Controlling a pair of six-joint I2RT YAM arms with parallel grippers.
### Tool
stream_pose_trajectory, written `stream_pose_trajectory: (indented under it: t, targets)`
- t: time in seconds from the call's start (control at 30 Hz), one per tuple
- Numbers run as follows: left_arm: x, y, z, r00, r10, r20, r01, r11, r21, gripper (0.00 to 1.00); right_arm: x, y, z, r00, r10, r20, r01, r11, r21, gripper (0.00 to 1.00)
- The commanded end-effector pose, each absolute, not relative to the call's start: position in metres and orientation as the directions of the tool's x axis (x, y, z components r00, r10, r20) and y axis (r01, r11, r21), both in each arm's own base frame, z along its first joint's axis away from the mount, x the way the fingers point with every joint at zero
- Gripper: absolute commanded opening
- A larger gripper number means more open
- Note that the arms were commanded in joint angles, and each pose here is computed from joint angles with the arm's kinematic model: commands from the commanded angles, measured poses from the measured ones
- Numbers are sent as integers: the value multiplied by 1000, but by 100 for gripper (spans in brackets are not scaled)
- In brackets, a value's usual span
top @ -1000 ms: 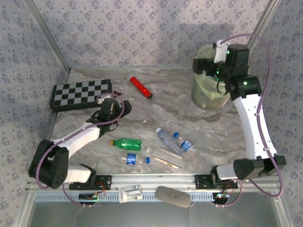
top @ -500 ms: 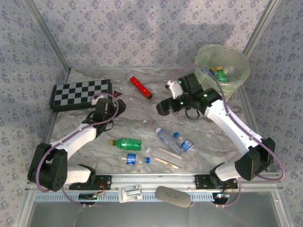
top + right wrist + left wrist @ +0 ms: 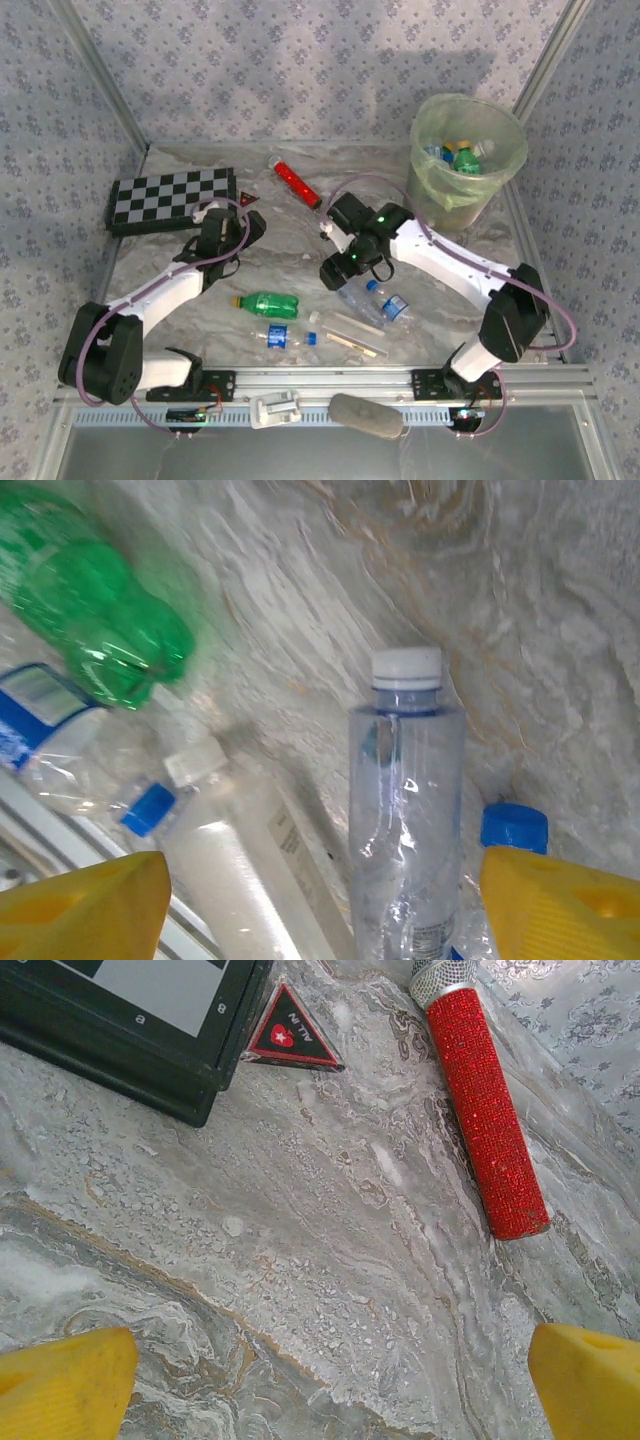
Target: Put the plastic bottles in the bin
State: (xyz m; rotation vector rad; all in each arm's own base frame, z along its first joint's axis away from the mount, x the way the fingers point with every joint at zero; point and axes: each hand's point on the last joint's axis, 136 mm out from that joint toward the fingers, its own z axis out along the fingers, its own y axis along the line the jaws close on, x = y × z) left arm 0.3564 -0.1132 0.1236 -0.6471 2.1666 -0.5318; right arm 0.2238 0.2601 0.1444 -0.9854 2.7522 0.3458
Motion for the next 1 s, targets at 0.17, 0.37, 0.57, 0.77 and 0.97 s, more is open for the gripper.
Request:
stream_pose_trajectory:
  t: [0.17,0.37,0.57,0.77,0.97]
  targets:
    - [355,-115,132,-539,-622,-568,-252,762,-596,100,228,247,97,-793,-590,-152,-599,800,20,77]
    - [351,-111,132,-529,-626,-573,-259,762,-593,100,234,248,76,-797,-591,-122,-595,804,-11,75]
    - [347,-107,132,-525,-626,-577,-267,765,-586,100,235,249,60,-801,-589,-104,-590,807,-23,73]
    - [347,-106,133,-523,-626,-578,-269,765,-585,100,237,249,46,-804,-587,-90,-586,809,-40,71]
    - [347,-106,133,-524,-626,-578,-269,765,-585,100,241,251,36,-807,-585,-83,-583,811,-51,70]
